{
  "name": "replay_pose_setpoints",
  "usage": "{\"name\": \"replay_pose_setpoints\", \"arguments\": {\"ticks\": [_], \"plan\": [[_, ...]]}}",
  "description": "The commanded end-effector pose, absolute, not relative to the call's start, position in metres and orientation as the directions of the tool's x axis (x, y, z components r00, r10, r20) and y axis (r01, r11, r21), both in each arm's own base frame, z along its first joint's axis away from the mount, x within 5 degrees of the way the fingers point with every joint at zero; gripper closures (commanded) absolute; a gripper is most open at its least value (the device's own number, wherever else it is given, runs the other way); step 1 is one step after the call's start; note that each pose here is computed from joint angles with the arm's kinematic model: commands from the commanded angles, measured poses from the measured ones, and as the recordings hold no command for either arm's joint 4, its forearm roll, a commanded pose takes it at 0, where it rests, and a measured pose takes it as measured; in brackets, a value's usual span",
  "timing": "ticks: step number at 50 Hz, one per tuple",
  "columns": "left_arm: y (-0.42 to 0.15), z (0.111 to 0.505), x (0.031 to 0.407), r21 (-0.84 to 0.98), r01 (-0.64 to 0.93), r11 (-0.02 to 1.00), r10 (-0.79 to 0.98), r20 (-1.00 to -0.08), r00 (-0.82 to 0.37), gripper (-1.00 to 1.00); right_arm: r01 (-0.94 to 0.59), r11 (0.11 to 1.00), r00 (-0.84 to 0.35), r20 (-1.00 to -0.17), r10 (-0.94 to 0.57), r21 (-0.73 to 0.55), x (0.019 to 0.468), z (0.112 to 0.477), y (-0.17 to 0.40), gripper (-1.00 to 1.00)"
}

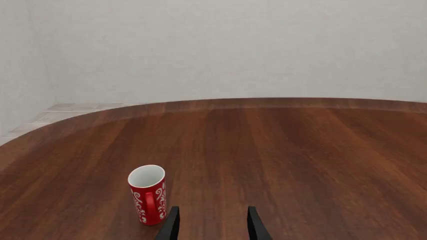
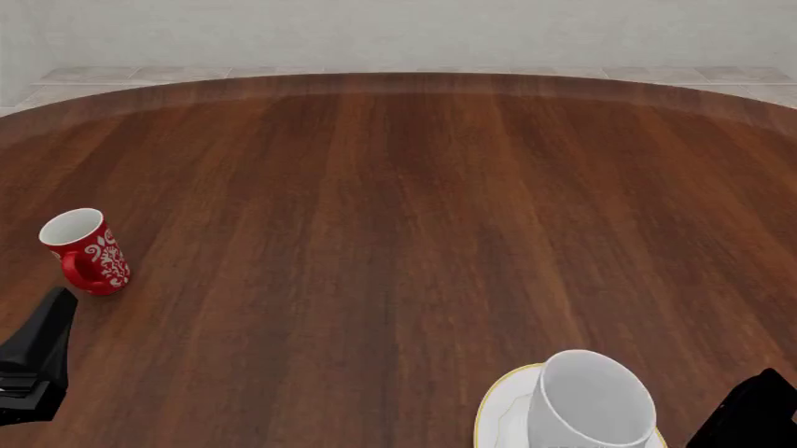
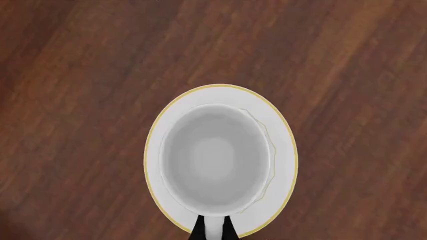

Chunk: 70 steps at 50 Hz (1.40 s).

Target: Put the white mug on the plate.

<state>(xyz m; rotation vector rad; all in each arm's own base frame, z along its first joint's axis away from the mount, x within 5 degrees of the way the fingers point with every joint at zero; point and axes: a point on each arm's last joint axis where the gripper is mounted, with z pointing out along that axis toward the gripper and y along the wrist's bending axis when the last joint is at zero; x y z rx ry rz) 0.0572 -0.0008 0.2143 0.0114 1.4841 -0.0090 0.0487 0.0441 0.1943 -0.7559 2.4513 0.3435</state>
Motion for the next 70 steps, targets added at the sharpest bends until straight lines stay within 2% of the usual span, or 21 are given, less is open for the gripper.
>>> {"name": "replay_pose_setpoints", "arguments": {"ticks": [1, 2, 3, 33, 70], "plan": [[-0.001, 0.214, 0.057, 0.003, 0.017, 1.0, 0.001, -0.996, 0.087, -1.0, -0.57, 0.818, -0.695, -0.575, -0.431, 0.077, 0.048, 0.196, 0.042, 1.0], [-0.001, 0.214, 0.057, 0.003, 0.017, 1.0, 0.001, -0.996, 0.087, -1.0, -0.571, 0.817, -0.695, -0.574, -0.432, 0.077, 0.048, 0.196, 0.042, 1.0], [-0.001, 0.214, 0.057, 0.003, 0.017, 1.0, 0.001, -0.996, 0.087, -1.0, -0.571, 0.817, -0.695, -0.574, -0.433, 0.075, 0.048, 0.196, 0.041, -1.0], [-0.001, 0.214, 0.057, 0.003, 0.017, 1.0, 0.001, -0.996, 0.087, -1.0, -0.58, 0.813, -0.687, -0.572, -0.448, 0.06, 0.045, 0.205, 0.038, -1.0], [-0.001, 0.214, 0.057, 0.003, 0.017, 1.0, 0.001, -0.996, 0.087, -1.0, -0.593, 0.805, -0.62, -0.636, -0.459, -0.003, 0.022, 0.27, 0.016, -1.0]]}}
